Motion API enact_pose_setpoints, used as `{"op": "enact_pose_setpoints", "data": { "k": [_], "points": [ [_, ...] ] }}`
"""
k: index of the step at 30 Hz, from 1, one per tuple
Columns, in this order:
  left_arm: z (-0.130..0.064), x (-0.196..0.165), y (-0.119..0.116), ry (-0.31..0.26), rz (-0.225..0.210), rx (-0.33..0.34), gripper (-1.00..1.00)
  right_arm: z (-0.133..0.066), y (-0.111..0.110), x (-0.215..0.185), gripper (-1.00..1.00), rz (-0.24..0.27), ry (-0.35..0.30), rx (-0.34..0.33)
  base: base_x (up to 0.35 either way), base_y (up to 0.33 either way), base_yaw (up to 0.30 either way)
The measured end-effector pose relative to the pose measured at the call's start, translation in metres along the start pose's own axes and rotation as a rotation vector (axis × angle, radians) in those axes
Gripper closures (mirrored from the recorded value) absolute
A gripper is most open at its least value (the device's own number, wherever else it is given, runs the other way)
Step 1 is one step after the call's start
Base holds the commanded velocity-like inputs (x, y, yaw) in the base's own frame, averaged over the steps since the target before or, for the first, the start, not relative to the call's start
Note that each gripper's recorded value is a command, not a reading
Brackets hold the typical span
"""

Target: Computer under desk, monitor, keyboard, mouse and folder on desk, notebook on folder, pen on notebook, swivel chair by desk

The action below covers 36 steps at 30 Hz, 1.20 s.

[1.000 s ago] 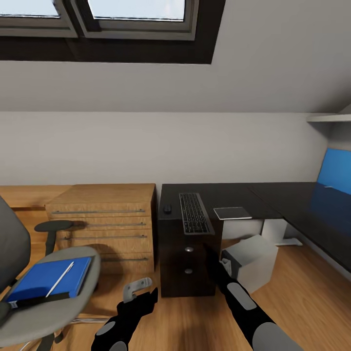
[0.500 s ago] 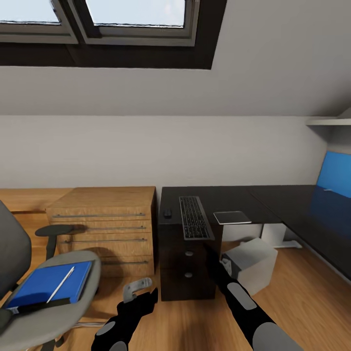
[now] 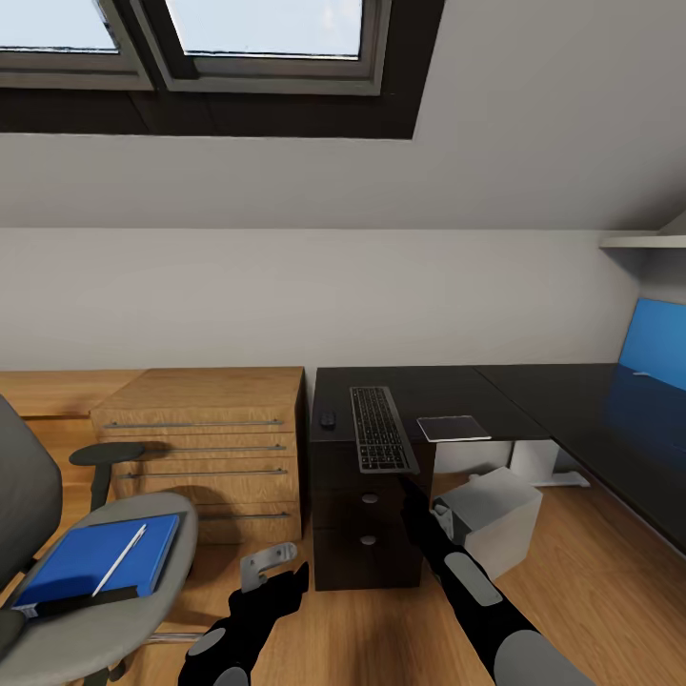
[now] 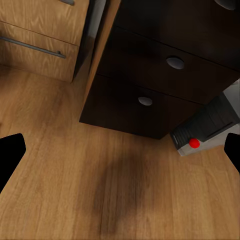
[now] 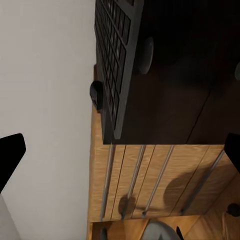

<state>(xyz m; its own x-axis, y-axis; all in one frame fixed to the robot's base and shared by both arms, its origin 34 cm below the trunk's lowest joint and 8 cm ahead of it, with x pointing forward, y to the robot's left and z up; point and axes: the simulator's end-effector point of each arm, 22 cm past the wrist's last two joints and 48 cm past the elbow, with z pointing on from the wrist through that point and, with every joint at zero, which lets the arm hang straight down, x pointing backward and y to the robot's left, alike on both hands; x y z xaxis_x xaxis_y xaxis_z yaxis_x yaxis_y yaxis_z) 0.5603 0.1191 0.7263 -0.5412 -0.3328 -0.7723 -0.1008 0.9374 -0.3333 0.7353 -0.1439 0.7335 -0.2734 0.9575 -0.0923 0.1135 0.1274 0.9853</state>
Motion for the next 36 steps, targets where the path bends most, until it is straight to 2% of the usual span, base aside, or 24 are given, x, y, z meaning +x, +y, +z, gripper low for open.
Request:
{"op": "enact_pose_setpoints", "data": {
  "k": [7,19,25,36],
  "points": [
    [0.0,0.0,0.0,-0.001,0.002,-0.001,-1.0,0.0,0.0,0.0,-1.0,-0.002,-0.001,0.001,0.039,0.0,0.0],
    [-0.005,0.016,-0.016,0.022,0.039,0.03,-1.0,0.0,-0.001,-0.003,-1.0,0.004,-0.008,0.002,0.105,0.0,0.0],
    [-0.004,0.019,-0.015,0.028,0.043,0.028,-1.0,-0.001,-0.001,-0.011,-1.0,0.023,-0.03,0.002,0.2,-0.006,0.0],
    [-0.003,0.019,-0.013,0.028,0.046,0.023,-1.0,-0.001,-0.002,-0.013,-1.0,0.027,-0.034,0.004,0.062,0.0,0.0]
  ]
}}
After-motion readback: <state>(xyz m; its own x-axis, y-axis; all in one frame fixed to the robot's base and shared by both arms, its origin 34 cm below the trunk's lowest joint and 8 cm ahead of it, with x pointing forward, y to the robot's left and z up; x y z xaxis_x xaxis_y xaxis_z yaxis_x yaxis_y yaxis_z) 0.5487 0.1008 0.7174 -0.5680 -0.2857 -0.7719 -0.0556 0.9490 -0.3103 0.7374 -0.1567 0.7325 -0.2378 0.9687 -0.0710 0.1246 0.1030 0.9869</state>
